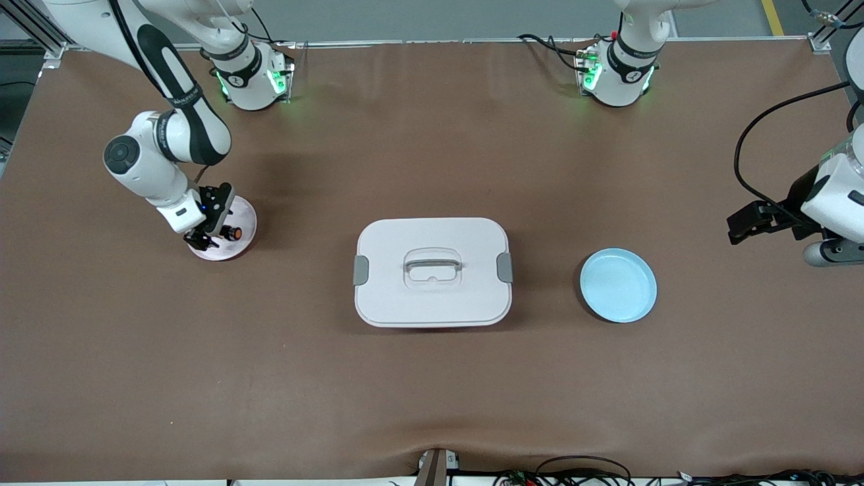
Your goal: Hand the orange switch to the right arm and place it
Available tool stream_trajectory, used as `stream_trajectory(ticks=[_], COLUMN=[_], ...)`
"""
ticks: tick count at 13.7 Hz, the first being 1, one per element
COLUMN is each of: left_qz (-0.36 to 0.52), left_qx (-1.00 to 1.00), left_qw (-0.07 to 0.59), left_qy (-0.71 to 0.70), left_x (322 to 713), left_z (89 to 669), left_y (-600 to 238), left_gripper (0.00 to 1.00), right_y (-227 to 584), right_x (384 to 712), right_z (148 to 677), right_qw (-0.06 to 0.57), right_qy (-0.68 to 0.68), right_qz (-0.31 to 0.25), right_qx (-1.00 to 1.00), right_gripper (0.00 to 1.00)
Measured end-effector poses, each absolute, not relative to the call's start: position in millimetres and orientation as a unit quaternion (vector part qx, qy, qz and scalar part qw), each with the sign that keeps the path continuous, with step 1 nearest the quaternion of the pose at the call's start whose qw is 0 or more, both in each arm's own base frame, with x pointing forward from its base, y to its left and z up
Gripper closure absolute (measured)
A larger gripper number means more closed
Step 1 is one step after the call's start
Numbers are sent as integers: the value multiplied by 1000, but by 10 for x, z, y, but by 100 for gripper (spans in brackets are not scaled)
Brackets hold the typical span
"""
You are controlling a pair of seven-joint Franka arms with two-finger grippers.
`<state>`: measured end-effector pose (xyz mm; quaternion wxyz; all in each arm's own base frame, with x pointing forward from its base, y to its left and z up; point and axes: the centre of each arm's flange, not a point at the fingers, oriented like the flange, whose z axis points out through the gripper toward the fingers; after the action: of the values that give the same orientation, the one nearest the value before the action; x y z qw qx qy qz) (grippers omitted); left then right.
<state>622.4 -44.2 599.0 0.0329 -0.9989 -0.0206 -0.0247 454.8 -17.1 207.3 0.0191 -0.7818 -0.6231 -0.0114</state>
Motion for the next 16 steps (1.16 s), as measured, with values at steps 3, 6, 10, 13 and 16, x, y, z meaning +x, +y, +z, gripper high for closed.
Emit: stream_trajectory(ticks=[3, 6, 10, 13, 16], left_qz=[-25, -24, -24, -24, -24], left_qx=[-999, -998, -998, -998, -998], left_qw=[33, 33, 34, 34, 33], left_qy=[-30, -38, -39, -39, -39], left_x=[6232, 6237, 6237, 6237, 6235], left_z=[5990, 5989, 5986, 5984, 5987], left_y=[-328, -220, -209, -209, -212], left_gripper=[0, 0, 0, 0, 0], right_y=[-164, -147, -114, -92, -58], right_x=[4621, 4685, 4787, 4827, 4824], right_z=[2262, 2442, 2812, 3176, 3560], right_qw=[32, 42, 64, 78, 91], right_qy=[-613, -597, -580, -554, -504], right_qz=[-3, 3, 22, 40, 73], right_qx=[-789, -801, -812, -828, -856], right_gripper=[0, 0, 0, 0, 0])
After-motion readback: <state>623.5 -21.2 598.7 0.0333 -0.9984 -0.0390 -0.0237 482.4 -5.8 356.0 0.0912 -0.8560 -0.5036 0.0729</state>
